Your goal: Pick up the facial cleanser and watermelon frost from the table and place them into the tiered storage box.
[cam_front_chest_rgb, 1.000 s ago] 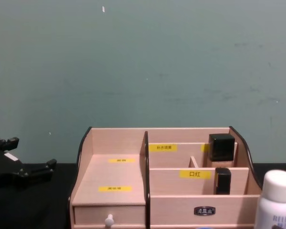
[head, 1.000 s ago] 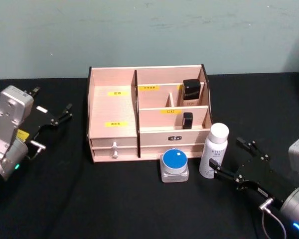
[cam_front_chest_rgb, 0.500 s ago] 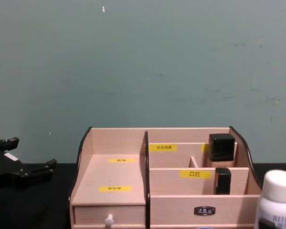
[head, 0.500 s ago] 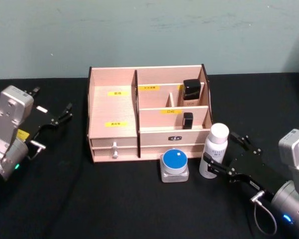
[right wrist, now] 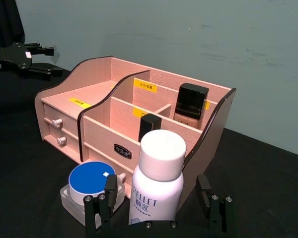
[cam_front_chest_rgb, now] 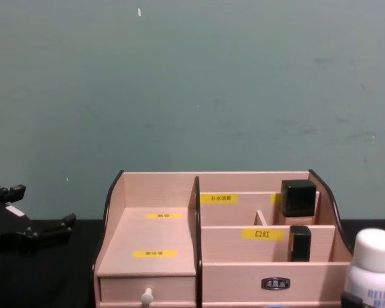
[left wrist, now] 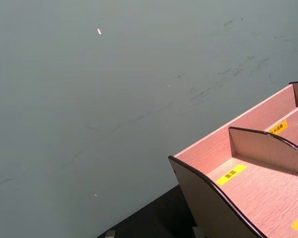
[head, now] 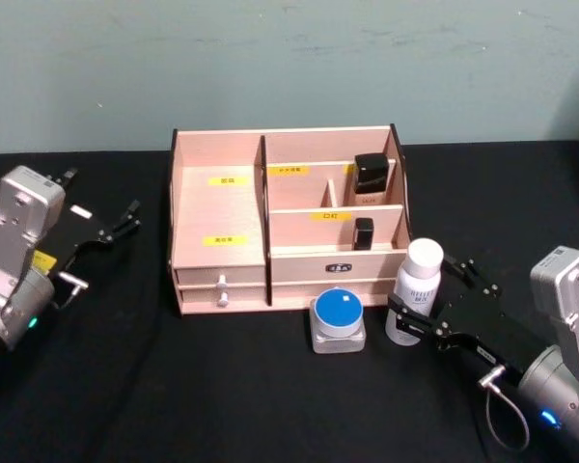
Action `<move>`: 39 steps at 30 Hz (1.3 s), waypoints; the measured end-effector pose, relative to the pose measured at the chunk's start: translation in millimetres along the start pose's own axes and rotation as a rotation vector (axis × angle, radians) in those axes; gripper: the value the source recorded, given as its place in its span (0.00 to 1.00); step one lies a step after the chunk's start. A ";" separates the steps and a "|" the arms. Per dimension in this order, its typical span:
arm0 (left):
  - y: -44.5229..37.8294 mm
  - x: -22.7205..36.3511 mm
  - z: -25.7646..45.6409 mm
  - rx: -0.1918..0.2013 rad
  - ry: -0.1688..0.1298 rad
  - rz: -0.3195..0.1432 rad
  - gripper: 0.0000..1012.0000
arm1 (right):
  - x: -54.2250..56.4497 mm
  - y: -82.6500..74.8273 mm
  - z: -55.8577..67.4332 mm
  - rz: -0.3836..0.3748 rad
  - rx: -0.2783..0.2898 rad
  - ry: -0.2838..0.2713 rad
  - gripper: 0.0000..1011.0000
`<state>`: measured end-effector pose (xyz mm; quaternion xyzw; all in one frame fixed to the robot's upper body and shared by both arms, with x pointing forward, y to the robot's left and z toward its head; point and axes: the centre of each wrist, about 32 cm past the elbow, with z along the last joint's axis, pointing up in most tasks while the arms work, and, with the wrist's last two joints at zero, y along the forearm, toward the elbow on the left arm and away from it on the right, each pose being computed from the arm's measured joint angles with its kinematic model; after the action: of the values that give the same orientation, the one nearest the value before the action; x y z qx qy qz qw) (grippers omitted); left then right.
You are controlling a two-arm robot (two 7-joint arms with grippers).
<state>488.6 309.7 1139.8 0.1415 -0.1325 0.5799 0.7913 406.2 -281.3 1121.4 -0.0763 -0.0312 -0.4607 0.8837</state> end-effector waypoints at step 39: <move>0.0 0.0 0.0 0.000 0.000 0.000 0.99 | 0.0 -0.7 0.5 -0.002 0.003 0.003 0.60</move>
<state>488.6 309.7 1139.8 0.1415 -0.1324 0.5799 0.7913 405.7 -281.6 1121.9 -0.0743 -0.0307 -0.4614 0.8835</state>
